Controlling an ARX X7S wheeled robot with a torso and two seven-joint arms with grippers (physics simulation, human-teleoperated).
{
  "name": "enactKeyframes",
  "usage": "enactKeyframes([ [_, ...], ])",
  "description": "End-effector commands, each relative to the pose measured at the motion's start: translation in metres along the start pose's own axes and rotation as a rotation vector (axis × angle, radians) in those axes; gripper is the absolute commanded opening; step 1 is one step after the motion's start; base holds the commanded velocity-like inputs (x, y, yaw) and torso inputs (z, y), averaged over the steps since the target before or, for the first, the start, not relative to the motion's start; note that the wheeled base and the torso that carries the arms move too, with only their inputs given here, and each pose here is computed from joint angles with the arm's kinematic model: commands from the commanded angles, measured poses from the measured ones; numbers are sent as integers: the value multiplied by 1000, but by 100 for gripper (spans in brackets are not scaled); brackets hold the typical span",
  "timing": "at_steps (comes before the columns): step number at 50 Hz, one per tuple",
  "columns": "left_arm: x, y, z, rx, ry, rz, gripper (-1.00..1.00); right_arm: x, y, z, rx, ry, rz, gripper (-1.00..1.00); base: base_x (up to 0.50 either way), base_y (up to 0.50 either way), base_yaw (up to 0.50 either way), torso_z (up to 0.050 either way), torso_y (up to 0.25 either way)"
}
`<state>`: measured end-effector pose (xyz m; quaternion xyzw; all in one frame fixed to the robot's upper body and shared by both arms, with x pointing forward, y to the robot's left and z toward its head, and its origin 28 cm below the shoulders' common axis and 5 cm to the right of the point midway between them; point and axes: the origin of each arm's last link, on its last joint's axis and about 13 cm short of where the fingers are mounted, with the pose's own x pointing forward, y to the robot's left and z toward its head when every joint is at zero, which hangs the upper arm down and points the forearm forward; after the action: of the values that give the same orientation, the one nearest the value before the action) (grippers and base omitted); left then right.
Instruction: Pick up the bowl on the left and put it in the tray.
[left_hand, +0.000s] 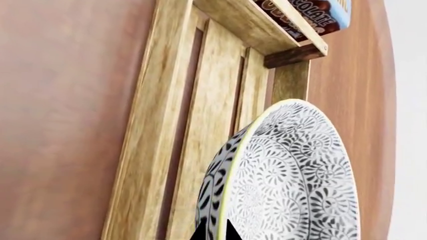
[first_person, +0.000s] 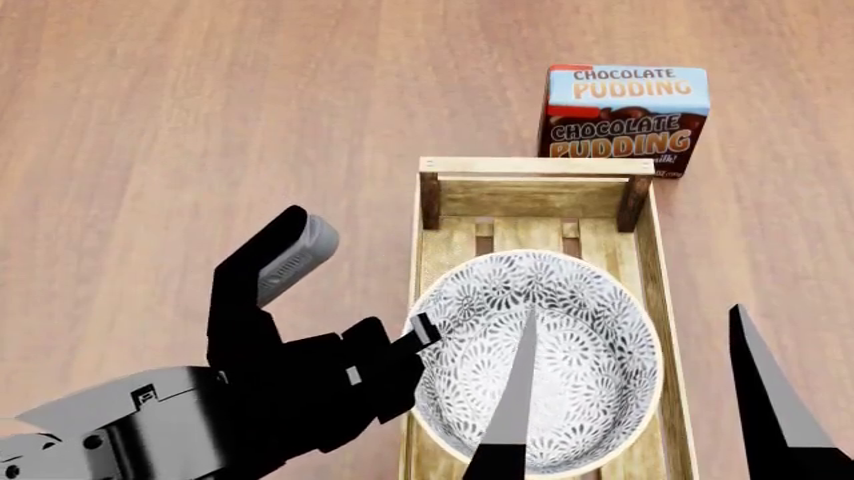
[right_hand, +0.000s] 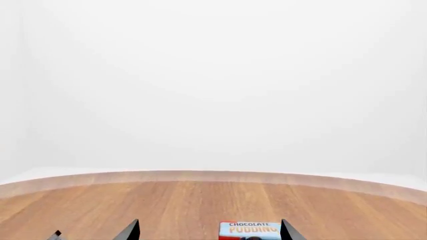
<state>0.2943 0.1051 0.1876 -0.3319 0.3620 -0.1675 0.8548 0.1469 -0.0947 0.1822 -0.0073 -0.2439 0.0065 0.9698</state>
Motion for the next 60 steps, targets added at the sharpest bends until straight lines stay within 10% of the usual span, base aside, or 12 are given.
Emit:
enactKeyframes([
  [1, 8, -1, 3, -56, -24, -45, -100, 2, 1, 4, 24, -17, 17, 100, 0, 0, 0, 0, 0],
  [60, 30, 11, -3, -70, 0, -32, -100, 2, 0, 4, 26, -18, 14, 100, 0, 0, 0, 0, 0],
])
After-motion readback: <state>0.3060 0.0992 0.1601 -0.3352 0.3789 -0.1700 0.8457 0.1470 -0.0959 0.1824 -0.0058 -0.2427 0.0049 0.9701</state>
